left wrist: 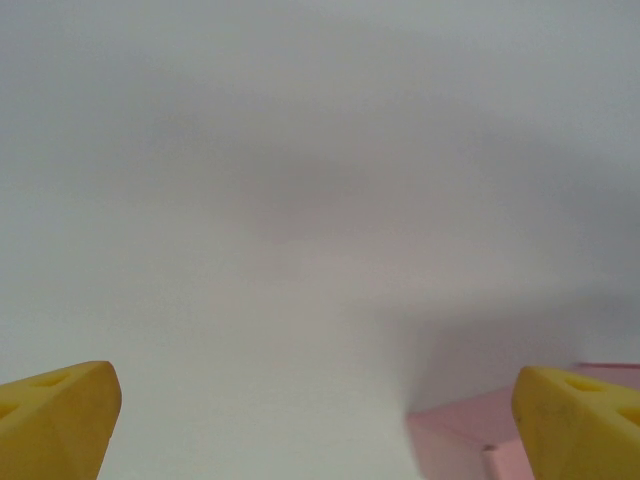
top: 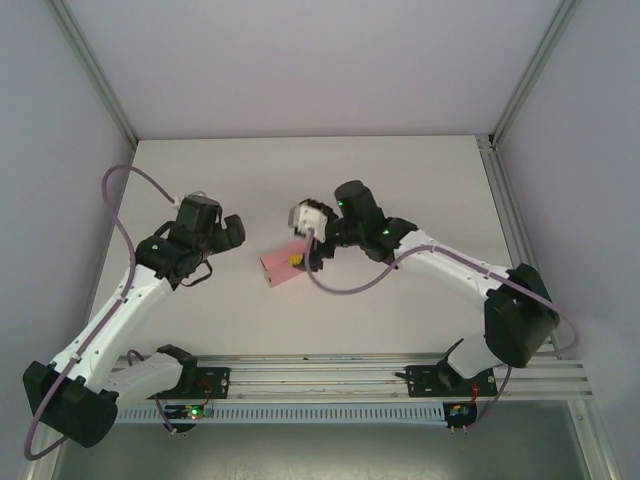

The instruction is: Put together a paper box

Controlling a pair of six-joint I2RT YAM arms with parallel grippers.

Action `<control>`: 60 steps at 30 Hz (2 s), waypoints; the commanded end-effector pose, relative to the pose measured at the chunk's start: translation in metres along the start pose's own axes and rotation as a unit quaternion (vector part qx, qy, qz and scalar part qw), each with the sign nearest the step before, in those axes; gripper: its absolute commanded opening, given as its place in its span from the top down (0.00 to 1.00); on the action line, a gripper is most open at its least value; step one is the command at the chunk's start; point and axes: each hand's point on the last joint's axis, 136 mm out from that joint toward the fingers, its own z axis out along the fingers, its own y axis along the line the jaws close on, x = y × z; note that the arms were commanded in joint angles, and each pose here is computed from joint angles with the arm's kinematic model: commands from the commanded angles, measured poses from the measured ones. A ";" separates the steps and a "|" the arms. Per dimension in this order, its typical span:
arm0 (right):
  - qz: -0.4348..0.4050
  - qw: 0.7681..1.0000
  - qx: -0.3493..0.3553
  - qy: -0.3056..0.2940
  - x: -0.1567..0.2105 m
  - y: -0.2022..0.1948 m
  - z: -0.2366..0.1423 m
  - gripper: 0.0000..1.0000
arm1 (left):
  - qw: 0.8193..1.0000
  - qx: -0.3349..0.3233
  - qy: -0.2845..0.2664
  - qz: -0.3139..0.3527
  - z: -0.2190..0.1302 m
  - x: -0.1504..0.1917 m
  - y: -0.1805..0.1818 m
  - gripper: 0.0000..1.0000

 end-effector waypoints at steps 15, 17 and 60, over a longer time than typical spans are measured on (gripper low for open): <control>-0.140 0.952 -0.124 0.241 0.073 0.009 0.067 0.35 | 0.996 -0.094 0.006 -0.012 0.000 0.023 0.049 0.00; -0.146 0.951 -0.078 0.260 0.075 -0.006 0.072 0.46 | 0.996 -0.090 0.005 -0.014 -0.002 0.022 0.048 0.00; 0.320 0.824 0.463 0.072 0.126 -0.079 -0.144 0.02 | 0.981 -0.119 -0.143 0.051 0.037 -0.031 0.046 0.00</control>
